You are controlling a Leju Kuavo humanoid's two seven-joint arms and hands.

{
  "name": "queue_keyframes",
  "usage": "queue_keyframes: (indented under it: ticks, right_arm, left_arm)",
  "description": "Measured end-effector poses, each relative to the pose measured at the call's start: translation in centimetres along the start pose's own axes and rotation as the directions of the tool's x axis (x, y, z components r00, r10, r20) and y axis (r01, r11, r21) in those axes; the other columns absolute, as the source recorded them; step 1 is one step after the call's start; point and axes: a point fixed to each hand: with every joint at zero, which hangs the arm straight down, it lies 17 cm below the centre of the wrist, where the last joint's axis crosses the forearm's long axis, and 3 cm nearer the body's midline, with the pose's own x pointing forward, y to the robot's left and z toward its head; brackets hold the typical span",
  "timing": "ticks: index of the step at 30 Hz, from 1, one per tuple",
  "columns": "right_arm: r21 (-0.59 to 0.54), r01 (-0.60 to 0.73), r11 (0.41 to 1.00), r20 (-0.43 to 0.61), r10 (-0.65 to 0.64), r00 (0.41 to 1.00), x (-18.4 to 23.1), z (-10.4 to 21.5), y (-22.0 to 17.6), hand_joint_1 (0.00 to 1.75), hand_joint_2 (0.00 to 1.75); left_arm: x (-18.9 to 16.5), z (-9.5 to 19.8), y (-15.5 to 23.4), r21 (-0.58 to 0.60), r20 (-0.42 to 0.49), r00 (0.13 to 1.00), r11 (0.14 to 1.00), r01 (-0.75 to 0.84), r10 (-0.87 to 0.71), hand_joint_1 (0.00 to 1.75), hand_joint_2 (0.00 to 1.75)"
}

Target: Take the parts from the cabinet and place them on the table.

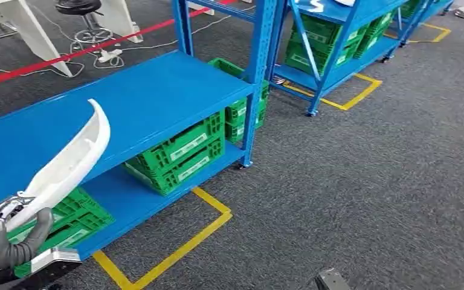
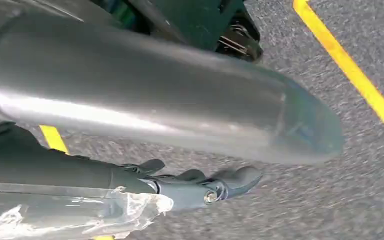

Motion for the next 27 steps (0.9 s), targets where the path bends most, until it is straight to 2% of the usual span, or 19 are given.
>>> queue_keyframes:
  ticks: [10,14,27]
  right_arm:
    - [-0.016,0.013,1.0,-0.003,-0.013,1.0,-0.4,0.2,-0.3,0.0,0.0]
    - [-0.024,0.022,0.999,0.004,-0.022,1.0,-0.2,0.2,-0.4,0.0,0.0]
    - [-0.071,0.048,0.996,-0.06,-0.052,0.997,-3.4,1.6,-1.2,0.0,0.0]
  left_arm:
    - [-1.6,0.2,-0.4,-0.035,-0.036,0.993,0.993,-0.115,0.114,1.75,1.75]
    - [-2.6,0.5,-1.0,-0.061,-0.081,0.982,0.983,-0.174,0.168,1.75,1.75]
    - [-3.9,-0.4,-1.8,-0.034,-0.135,0.973,0.981,-0.192,0.185,1.75,1.75]
